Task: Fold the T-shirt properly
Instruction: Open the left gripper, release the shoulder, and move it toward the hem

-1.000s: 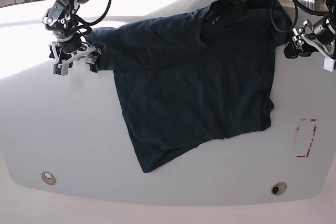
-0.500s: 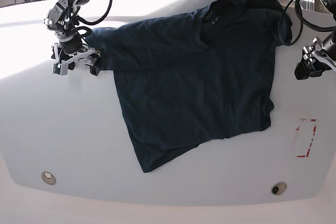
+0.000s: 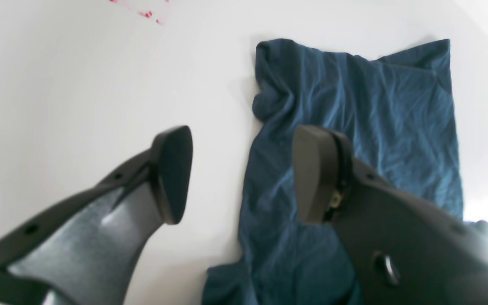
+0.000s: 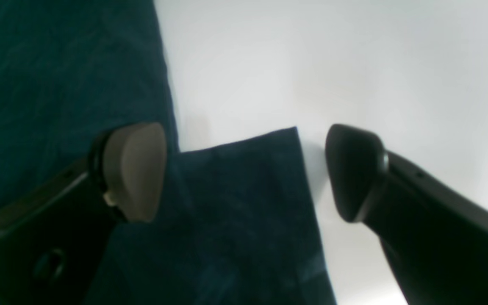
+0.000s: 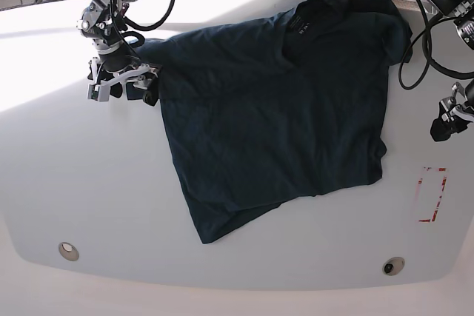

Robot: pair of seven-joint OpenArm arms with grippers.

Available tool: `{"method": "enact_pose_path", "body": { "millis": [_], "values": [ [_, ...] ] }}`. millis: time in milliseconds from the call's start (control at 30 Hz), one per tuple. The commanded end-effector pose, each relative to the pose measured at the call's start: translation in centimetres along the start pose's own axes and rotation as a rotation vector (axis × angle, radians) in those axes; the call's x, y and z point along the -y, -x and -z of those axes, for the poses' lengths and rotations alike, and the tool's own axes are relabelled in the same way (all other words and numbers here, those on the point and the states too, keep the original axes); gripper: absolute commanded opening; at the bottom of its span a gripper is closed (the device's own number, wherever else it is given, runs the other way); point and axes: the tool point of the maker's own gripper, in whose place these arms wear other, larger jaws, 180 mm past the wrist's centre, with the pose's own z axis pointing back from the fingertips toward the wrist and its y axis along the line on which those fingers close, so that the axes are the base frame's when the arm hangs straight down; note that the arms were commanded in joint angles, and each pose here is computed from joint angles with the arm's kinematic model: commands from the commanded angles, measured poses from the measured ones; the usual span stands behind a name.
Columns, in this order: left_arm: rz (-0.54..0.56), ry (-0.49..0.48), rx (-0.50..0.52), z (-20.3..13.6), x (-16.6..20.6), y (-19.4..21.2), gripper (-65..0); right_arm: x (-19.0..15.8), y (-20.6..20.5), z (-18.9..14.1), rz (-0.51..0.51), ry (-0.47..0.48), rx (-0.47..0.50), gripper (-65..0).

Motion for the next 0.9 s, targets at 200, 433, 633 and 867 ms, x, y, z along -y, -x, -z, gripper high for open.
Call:
{"method": "enact_pose_path", "body": {
  "millis": [200, 433, 633, 867],
  "values": [
    [-0.009, -0.024, 0.055, 0.4, -0.9, -2.7, -30.0, -0.3, 1.9, -0.3, -0.027, 0.000, -0.080, -15.2],
    [-0.011, -0.027, 0.048, 0.4, -1.0, -2.5, -30.0, -1.2, 2.2, 0.0, -0.040, -0.025, -0.091, -28.4],
    [-0.012, -0.030, 0.046, 0.4, -1.1, -2.4, -30.0, -1.2, 2.1, 0.1, -0.036, -0.026, -0.087, -35.8],
    [-0.011, -0.032, 0.048, 0.4, -1.1, -2.5, -30.0, -0.6, 1.3, 0.1, -0.048, -0.011, -0.075, -65.0]
  ]
}}
